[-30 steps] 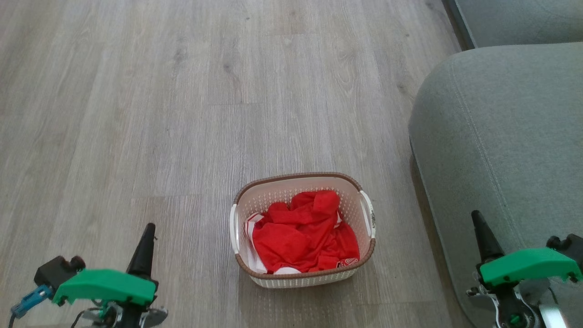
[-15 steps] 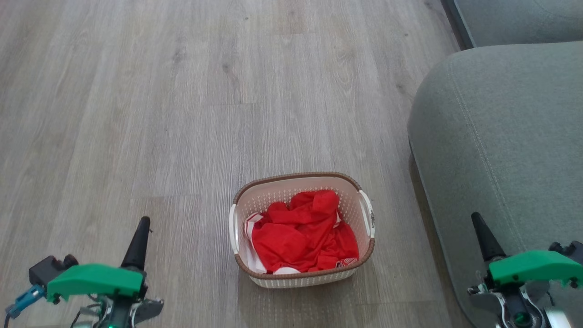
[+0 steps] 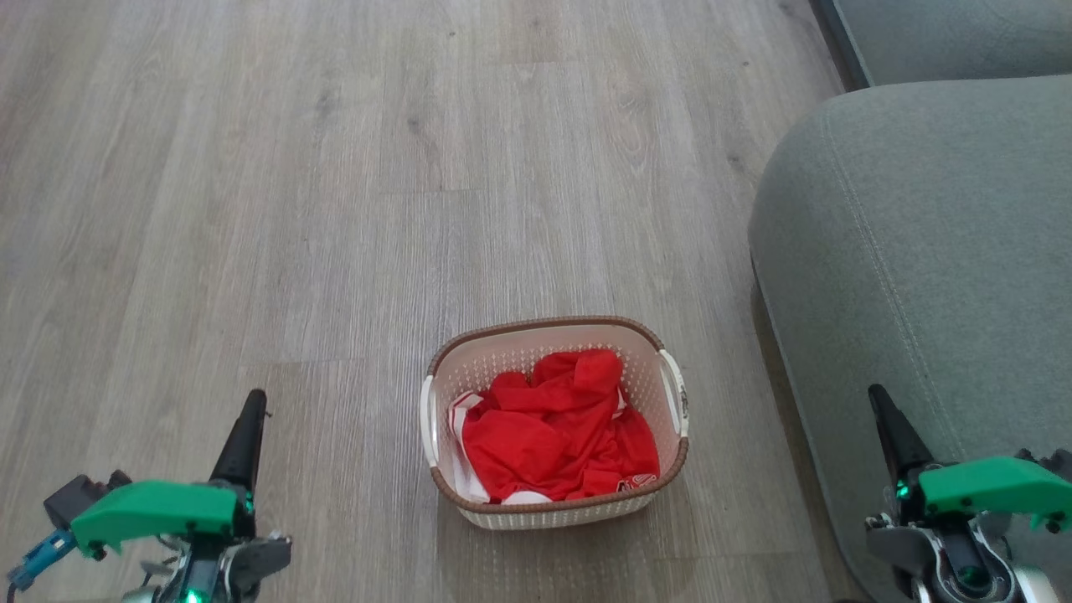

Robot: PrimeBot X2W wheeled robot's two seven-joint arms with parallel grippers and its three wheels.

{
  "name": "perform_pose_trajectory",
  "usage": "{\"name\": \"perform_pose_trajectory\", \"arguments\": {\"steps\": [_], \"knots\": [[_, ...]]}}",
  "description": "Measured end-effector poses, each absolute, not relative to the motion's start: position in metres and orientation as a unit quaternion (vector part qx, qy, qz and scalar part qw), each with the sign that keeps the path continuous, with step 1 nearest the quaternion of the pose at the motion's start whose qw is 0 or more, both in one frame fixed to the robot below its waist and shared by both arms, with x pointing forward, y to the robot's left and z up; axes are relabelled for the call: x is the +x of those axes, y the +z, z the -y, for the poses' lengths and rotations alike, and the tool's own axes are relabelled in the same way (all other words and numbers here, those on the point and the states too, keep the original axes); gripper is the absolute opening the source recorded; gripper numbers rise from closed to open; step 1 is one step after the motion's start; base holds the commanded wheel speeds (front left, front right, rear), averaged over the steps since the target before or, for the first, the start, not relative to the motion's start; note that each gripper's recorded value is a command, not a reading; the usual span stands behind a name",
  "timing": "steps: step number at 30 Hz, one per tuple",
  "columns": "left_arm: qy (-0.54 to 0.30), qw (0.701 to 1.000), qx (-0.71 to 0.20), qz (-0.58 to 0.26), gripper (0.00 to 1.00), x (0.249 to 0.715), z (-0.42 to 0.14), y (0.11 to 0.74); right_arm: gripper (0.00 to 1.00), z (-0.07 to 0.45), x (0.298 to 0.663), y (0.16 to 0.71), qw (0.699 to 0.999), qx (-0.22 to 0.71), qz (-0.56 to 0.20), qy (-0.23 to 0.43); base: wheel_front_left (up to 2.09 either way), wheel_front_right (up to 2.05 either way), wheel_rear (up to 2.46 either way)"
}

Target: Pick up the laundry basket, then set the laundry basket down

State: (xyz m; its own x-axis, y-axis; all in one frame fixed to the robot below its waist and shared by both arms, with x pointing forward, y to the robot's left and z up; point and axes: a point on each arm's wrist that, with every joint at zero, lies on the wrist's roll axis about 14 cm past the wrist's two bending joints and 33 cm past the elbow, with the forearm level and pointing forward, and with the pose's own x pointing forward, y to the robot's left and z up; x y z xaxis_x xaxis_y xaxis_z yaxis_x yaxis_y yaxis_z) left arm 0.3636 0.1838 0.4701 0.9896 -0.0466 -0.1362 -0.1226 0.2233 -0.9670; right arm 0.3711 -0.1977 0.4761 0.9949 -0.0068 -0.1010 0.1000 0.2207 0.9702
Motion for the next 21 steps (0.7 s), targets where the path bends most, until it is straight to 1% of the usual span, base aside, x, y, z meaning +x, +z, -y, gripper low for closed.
{"name": "perform_pose_trajectory", "arguments": {"steps": [1,5,6,10,19,21], "knots": [[0.026,0.772,-0.632,-0.068,0.0,0.364,-0.1836,0.4692,0.0,0.1985,0.3707,0.4751,0.773,0.632,-0.037,-0.036,0.0,0.0,0.0],[0.026,0.762,-0.644,-0.065,0.0,0.3644,-0.184,0.469,0.0,0.2003,0.3702,0.4744,0.762,0.646,-0.035,-0.039,0.0,0.0,0.0],[0.027,0.754,-0.654,-0.063,0.0,0.366,-0.1844,0.4701,0.0,0.2011,0.37,0.474,0.754,0.655,-0.034,-0.04,0.0,0.0,0.0],[0.025,0.743,-0.666,-0.06,0.0,0.368,-0.1841,0.4722,0.0,0.2025,0.3703,0.4746,0.741,0.669,-0.03,-0.042,0.0,0.0,0.0],[0.026,0.707,-0.705,-0.045,0.0,0.3724,-0.1878,0.4748,0.0,0.2041,0.3742,0.4794,0.705,0.708,-0.02,-0.038,0.0,0.0,0.0],[0.024,0.705,-0.708,-0.045,0.0,0.3733,-0.187,0.4758,0.0,0.2045,0.374,0.4789,0.703,0.71,-0.02,-0.039,0.0,0.0,0.0]]}}
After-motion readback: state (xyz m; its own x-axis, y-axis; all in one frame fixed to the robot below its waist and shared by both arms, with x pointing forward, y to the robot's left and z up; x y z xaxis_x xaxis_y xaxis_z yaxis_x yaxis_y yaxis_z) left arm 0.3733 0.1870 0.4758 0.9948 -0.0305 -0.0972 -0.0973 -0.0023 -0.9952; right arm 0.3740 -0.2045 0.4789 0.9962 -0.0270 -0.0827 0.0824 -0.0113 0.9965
